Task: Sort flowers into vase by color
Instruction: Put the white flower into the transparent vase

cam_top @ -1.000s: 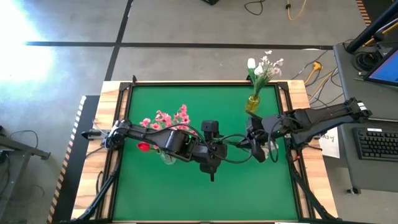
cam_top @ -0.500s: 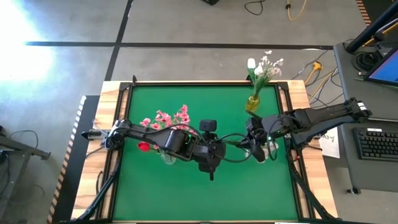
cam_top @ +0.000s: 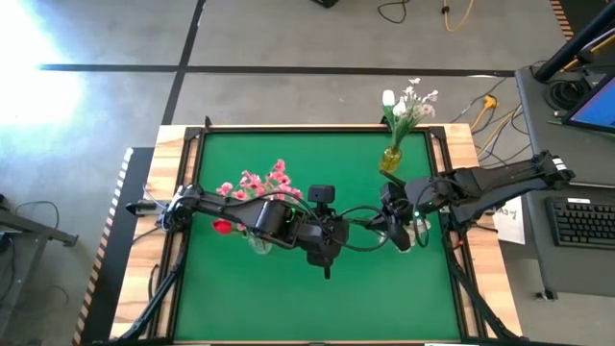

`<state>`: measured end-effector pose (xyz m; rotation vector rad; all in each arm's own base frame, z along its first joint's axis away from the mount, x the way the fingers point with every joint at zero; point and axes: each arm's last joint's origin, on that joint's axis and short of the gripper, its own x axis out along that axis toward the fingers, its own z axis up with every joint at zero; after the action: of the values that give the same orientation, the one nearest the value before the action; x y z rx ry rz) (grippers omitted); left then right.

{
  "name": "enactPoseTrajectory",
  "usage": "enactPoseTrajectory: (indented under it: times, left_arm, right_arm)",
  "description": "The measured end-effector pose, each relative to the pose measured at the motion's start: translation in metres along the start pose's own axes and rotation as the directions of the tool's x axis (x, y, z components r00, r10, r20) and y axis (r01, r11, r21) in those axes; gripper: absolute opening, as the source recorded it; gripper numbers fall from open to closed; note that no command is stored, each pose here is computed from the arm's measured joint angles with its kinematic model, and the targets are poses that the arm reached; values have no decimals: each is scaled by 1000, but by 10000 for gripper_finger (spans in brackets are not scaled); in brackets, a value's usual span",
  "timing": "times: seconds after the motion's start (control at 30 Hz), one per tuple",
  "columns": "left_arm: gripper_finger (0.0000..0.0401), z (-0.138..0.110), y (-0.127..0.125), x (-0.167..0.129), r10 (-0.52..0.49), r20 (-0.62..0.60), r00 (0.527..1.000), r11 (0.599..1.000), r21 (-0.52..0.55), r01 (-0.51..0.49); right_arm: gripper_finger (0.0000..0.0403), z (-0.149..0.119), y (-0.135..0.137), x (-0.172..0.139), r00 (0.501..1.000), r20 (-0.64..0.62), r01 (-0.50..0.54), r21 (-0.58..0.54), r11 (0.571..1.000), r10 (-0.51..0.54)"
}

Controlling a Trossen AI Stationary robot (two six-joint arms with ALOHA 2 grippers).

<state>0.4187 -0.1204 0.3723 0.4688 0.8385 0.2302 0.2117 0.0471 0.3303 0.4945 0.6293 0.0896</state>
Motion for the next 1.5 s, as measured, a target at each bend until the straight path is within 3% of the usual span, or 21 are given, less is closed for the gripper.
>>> enactPoseTrajectory:
  times: [0.3, 0.47, 0.6, 0.8, 0.93, 1.23, 1.5]
  left_arm:
    - [106, 0, 0, 0, 4, 0, 1000, 1000, 1, -4]
    - [134, 0, 3, 2, 111, -12, 994, 994, 7, -111]
    - [115, 0, 2, 2, 117, -12, 993, 993, 29, -117]
    - [20, -1, 2, 2, 116, -14, 993, 993, 37, -115]
    - [8, -1, 2, 1, 117, -16, 993, 992, 42, -117]
    - [1, -1, 0, 1, 118, -15, 993, 992, 44, -117]
    - [0, 1, -6, -17, 98, 29, 995, 994, 41, -99]
  right_arm:
    - [22, 1, 0, 0, 1000, 6, -4, -1, 1000, 4]
    - [22, 4, 3, 0, 999, 36, -39, -4, 999, 39]
    - [22, 4, 3, 0, 999, 32, -44, -4, 999, 44]
    - [23, 4, 3, 0, 999, 29, -44, 2, 999, 44]
    - [35, 4, 2, 0, 999, 47, -14, -3, 1000, 14]
    - [152, 6, 3, -9, 996, 86, -25, -83, 996, 32]
    - [231, 15, 12, -52, 944, 289, -110, -181, 977, 160]
